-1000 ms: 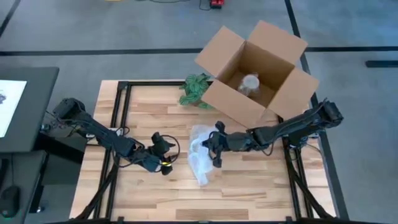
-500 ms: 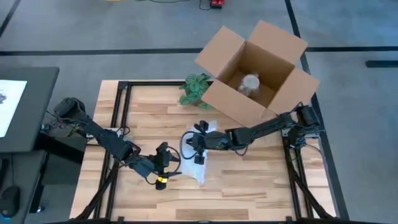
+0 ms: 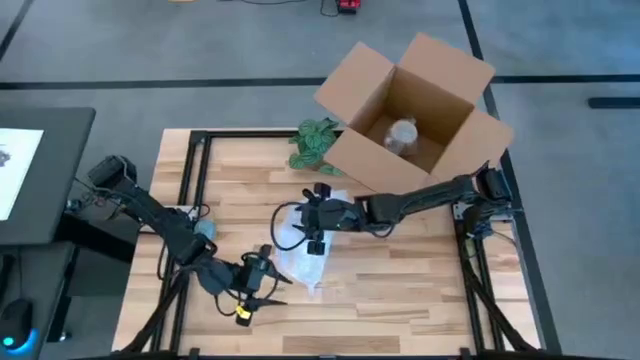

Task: Wrap mug
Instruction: Wrap the blue mug

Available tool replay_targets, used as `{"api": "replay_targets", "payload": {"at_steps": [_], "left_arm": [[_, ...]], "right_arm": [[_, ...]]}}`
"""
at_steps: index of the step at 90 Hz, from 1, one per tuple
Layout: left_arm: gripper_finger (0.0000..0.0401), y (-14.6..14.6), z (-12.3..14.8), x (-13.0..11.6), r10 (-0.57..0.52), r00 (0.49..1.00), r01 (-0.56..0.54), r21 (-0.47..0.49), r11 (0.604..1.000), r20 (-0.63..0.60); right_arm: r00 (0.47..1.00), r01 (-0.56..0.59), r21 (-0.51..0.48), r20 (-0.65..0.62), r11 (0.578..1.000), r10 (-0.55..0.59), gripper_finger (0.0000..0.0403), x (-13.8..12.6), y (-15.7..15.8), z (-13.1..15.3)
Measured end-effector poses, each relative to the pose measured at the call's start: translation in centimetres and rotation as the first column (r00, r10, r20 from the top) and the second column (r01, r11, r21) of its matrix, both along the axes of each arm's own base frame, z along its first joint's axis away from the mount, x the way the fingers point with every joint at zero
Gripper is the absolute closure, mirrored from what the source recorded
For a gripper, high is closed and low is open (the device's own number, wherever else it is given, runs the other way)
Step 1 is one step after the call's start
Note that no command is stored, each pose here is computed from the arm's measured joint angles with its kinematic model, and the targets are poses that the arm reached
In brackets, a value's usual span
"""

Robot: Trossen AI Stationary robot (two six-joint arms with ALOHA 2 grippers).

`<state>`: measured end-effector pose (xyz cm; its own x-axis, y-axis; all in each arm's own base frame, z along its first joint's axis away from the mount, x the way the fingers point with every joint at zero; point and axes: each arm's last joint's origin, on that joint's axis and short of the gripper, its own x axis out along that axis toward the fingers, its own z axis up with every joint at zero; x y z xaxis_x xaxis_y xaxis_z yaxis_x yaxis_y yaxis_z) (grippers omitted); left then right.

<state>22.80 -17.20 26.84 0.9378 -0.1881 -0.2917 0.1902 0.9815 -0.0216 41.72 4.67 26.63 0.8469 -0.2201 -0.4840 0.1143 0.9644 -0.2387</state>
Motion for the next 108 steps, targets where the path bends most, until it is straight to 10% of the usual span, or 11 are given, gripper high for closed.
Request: {"api": "replay_targets", "payload": {"at_steps": [108], "left_arm": [[0.0189,5.2,-5.2,0.3,0.409,0.879,-0.415,0.03,0.909,-0.246]], "right_arm": [[0.941,-0.048,0.003,-0.336,0.999,0.047,0.0195,-3.3,4.3,5.9]]}}
